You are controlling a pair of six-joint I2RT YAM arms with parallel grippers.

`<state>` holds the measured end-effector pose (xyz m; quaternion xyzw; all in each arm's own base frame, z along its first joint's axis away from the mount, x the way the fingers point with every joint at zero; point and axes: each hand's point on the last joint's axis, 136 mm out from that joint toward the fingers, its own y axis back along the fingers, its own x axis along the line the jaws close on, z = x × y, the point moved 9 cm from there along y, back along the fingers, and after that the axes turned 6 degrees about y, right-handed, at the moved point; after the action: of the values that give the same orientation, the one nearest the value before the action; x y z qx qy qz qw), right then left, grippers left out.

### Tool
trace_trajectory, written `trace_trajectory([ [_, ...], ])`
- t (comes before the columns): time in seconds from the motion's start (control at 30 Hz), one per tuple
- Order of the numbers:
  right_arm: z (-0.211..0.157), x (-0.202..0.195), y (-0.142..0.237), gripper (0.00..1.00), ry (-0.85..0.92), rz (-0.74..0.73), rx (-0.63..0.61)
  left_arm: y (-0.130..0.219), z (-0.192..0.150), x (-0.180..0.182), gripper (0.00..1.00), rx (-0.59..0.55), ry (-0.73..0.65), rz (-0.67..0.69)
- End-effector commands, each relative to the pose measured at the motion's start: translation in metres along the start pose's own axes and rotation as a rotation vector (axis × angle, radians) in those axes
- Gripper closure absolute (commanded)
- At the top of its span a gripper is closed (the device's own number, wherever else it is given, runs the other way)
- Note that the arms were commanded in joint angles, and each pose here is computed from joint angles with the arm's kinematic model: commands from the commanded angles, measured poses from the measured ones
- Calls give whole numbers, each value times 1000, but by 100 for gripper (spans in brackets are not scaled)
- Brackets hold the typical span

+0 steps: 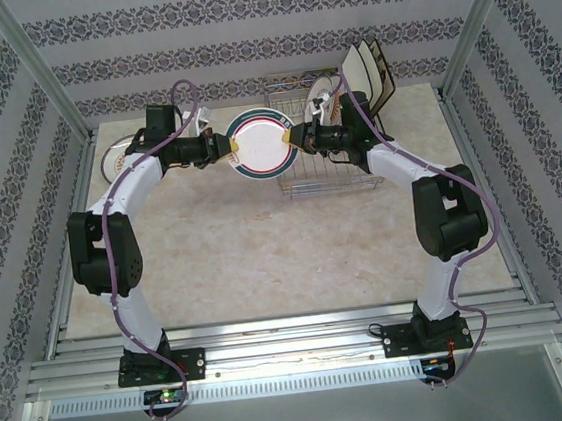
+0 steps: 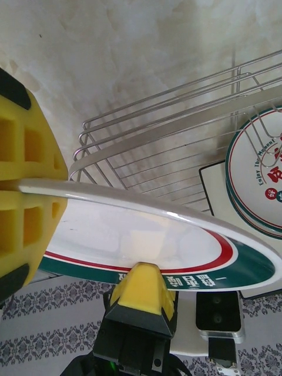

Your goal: Unload the plates from the dish rack

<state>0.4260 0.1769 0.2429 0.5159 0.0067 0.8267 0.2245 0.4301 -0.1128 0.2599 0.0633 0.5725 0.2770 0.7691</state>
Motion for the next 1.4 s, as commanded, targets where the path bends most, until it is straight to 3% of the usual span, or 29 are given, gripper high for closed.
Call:
trace_trajectory([
  [0.0,9,11,0,83,38,11,-22,-8,6,-2,100,-8,-65,-35],
  [0.13,9,7,7,28,37,-47,-33,-10,10,4,100,-23,-36,-28],
  [0.23,9,10,17,2,67,-139,-33,-6,14,7,100,-47,-14,-32],
  [0.43,11,25,48,2,138,-363,-20,16,23,9,100,-114,-1,-36],
  [0.57,12,30,82,2,181,-653,11,38,26,17,100,-189,24,2],
  [0.77,10,11,139,2,184,-1113,65,83,31,52,100,-405,144,121],
  [0.87,9,6,164,2,175,-1266,108,107,28,67,100,-525,204,164],
  [1.13,2,-11,191,2,130,-1391,206,152,11,86,100,-806,291,352],
  [1.37,-3,-15,188,2,130,-1347,236,186,0,112,100,-970,405,352],
])
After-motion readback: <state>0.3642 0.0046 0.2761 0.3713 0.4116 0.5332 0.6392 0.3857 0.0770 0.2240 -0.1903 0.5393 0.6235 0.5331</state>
